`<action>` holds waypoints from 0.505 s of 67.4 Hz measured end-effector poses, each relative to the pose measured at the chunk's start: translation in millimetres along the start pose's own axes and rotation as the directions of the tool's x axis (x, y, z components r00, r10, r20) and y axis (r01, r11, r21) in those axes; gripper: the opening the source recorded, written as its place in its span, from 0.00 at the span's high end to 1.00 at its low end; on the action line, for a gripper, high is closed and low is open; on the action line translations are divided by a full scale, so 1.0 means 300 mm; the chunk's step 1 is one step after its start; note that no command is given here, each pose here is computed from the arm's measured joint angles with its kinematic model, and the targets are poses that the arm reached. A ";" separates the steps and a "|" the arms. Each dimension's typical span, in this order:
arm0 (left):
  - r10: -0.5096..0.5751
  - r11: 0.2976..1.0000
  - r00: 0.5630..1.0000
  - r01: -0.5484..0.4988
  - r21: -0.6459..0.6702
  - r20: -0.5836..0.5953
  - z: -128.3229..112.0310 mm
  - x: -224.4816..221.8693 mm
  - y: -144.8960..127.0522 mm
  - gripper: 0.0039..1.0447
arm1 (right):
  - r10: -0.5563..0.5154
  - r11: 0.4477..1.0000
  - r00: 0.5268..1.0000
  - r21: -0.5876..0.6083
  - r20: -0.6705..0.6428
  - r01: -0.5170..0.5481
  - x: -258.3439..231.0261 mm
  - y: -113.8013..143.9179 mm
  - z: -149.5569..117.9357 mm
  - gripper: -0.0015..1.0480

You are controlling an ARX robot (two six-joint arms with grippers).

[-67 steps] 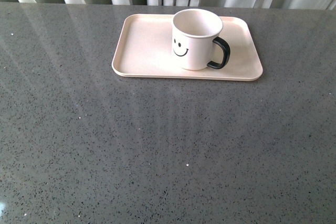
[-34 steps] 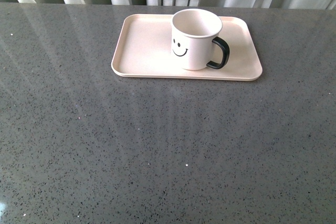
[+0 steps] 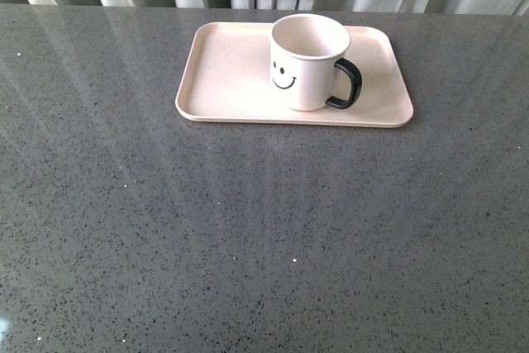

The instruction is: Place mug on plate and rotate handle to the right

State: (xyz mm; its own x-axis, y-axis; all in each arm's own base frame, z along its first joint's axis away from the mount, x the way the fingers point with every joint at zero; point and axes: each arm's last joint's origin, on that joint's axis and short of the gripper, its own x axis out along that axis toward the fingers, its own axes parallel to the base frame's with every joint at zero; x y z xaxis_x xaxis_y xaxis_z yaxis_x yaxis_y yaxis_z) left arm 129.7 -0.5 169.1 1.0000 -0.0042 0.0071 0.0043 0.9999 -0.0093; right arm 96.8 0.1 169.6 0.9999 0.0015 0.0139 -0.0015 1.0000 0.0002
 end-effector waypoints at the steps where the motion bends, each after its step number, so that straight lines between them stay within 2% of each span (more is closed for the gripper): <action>1: 0.000 1.000 1.000 0.000 0.000 0.000 0.000 -0.001 0.000 0.99 | 0.000 1.000 1.000 0.000 0.000 0.000 0.000 0.000 0.000 0.09; 34: 0.000 1.000 1.000 0.000 0.000 0.007 0.007 -0.055 0.000 0.99 | 0.000 1.000 1.000 0.000 0.000 0.000 0.000 0.000 0.000 0.09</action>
State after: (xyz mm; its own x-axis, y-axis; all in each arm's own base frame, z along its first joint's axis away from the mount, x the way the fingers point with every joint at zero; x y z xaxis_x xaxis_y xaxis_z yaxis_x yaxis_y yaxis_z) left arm 113.2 -0.5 171.0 0.9999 -0.0042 0.0139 0.0043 0.9999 -0.0093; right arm 96.8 0.1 169.6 0.9999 0.0011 0.0139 -0.0011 1.0000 0.0002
